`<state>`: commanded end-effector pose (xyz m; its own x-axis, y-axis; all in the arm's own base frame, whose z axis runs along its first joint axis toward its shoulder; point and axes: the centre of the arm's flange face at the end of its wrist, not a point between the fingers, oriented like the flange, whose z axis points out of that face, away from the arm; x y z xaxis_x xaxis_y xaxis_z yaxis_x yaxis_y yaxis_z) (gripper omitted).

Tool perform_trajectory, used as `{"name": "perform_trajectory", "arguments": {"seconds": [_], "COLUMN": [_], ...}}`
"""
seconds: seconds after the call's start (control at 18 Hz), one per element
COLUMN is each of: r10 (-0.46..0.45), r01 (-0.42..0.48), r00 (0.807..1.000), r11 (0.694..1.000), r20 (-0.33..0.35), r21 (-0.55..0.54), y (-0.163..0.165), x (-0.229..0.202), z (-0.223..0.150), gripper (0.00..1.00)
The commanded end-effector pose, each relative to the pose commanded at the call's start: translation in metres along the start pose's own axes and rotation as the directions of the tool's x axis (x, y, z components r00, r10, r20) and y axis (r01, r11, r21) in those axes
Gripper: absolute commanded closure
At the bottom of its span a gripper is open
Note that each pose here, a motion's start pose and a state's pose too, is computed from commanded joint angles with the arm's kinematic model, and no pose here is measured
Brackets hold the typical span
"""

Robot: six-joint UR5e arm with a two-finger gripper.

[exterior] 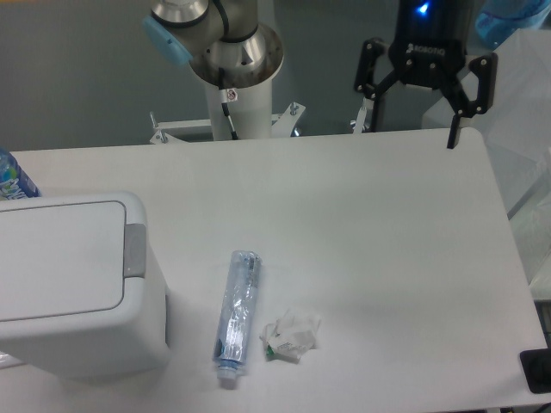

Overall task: Open the trash can
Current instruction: 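Move the open gripper over the table toward the white trash can, then lower the gripper beside the trash can lid's edge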

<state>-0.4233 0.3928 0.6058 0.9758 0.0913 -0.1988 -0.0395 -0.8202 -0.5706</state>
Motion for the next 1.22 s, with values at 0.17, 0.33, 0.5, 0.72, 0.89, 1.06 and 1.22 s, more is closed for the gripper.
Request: {"name": "perform_trajectory", "arguments": {"seconds": [0.17,0.33,0.5,0.72,0.89,1.06,1.22], "r10": [-0.085,-0.097,-0.167,-0.360,-0.360,-0.339,-0.317], "r01": [0.085,0.099,0.170,0.364,0.366,0.341,0.316], "r00": [0.996,0.994,0.984,0.925,0.919,0.920,0.922], "r11": [0.996,0.994,0.984,0.931,0.930,0.940,0.948], "r20": [0.003,-0.043,-0.062,-0.122,-0.157,-0.197,-0.220], "r21": [0.018,0.042,0.044,0.018,0.008,-0.025,-0.039], "y": [-0.010,-0.026,-0.034,-0.059,-0.069,-0.069,-0.075], "x": [0.008,0.030,0.044,0.084,0.113,0.139,0.152], "z": [0.002,0.009,0.009,0.024,0.043,0.064,0.078], "gripper": [0.00,0.00,0.00,0.00,0.00,0.00,0.00]}}
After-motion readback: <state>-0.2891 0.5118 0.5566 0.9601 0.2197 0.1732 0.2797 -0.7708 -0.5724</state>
